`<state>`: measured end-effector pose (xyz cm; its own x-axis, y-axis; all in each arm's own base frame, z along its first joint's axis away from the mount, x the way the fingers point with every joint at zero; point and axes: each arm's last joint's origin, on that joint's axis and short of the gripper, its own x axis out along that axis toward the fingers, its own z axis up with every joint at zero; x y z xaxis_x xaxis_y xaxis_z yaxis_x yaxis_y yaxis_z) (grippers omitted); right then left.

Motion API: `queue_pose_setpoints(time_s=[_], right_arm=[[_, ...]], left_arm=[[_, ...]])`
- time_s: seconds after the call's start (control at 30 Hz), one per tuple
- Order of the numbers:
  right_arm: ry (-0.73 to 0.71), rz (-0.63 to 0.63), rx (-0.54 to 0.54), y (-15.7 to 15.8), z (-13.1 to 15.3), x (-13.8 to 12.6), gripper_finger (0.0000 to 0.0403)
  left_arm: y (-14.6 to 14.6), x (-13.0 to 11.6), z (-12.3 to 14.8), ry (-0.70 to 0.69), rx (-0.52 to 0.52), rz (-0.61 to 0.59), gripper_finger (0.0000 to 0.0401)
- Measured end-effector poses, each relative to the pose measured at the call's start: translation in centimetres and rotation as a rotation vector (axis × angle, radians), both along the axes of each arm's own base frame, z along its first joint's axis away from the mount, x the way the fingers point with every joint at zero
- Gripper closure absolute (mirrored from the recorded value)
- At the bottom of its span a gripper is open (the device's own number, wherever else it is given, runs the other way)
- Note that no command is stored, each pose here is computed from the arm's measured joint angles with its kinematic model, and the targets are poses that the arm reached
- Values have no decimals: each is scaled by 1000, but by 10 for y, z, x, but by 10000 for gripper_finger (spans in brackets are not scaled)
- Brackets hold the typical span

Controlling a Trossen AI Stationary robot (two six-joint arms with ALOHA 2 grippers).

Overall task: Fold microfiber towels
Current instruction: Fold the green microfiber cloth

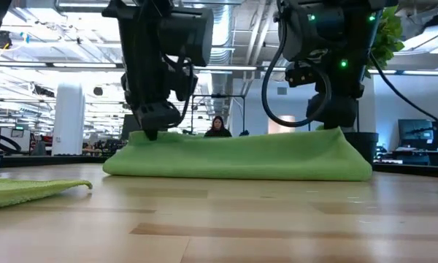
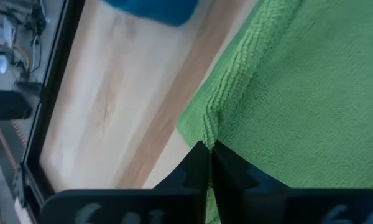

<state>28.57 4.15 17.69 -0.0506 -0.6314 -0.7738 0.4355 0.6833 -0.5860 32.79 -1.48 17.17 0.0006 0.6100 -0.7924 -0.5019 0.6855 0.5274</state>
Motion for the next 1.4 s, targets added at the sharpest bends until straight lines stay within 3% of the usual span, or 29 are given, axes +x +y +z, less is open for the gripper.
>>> queue_pose_setpoints(time_s=[0.33,0.5,0.7,0.93,1.1,1.4], right_arm=[[30,32,4,-2,0,1,329],[35,28,9,-3,0,0,270],[29,-36,63,-8,0,0,193],[2,-33,106,1,13,7,160],[-2,22,134,21,30,10,159],[-161,118,181,60,68,21,159]], left_arm=[[18,9,-2,-27,-67,-27,353],[27,9,-2,-34,-73,-1,304],[30,9,-3,-46,-178,33,260],[-15,6,-3,-37,-151,-62,255],[-59,-11,0,-52,11,-90,263],[-107,-44,-8,-109,158,-143,271]])
